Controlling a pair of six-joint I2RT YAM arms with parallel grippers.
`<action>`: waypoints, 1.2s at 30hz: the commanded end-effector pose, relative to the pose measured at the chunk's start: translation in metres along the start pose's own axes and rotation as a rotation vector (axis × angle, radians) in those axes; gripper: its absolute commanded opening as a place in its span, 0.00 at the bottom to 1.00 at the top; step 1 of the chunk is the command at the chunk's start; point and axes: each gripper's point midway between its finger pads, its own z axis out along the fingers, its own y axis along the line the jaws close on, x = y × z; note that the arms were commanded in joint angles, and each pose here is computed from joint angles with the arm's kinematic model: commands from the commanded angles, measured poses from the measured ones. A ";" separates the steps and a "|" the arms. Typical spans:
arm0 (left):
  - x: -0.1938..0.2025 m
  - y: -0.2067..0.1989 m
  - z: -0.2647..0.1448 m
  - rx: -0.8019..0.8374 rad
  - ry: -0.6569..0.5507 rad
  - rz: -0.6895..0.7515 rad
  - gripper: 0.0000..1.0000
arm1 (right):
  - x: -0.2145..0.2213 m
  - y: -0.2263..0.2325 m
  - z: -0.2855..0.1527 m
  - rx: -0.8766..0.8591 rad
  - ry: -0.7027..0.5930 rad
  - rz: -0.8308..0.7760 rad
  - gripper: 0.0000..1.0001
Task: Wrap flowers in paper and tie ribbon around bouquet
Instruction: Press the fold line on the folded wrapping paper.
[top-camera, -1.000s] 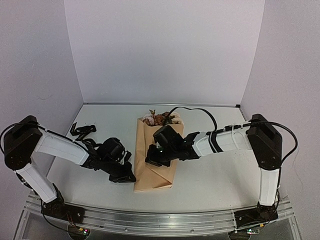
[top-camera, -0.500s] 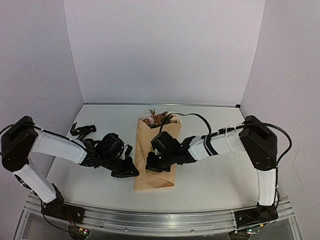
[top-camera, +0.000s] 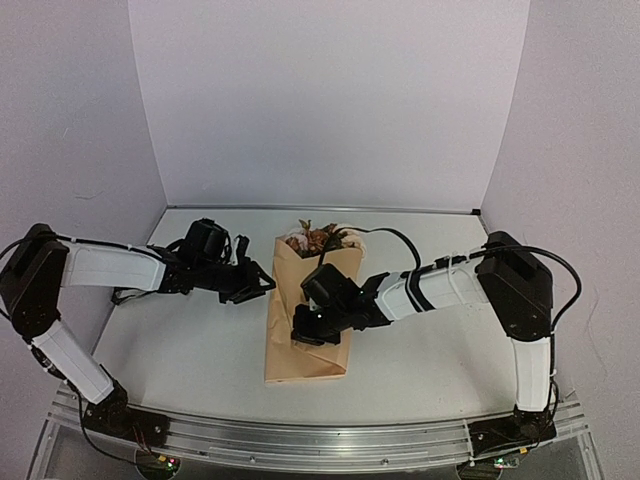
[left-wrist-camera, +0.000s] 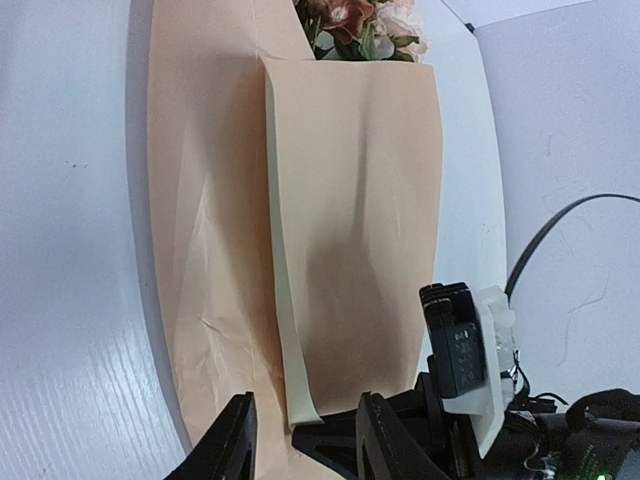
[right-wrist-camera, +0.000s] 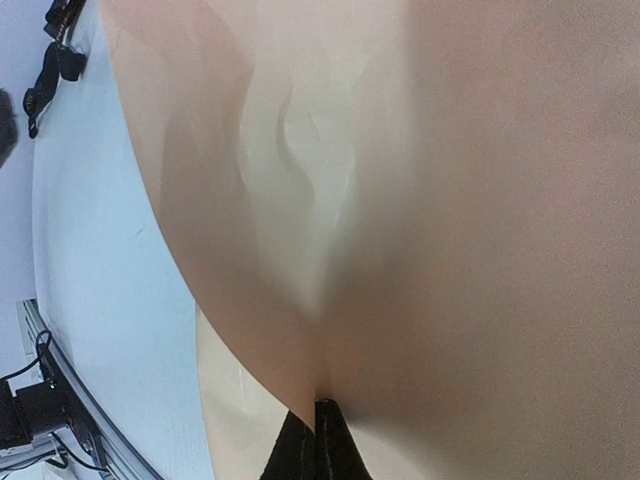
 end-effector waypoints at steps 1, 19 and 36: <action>-0.013 -0.016 0.017 0.069 0.010 0.068 0.38 | -0.005 0.009 0.002 -0.009 -0.014 -0.019 0.00; -0.023 0.001 0.062 0.067 0.060 0.081 0.20 | -0.006 0.009 -0.002 -0.005 -0.015 -0.031 0.00; -0.030 0.001 0.061 0.065 0.056 0.098 0.00 | 0.042 -0.024 -0.052 -0.042 0.022 0.047 0.27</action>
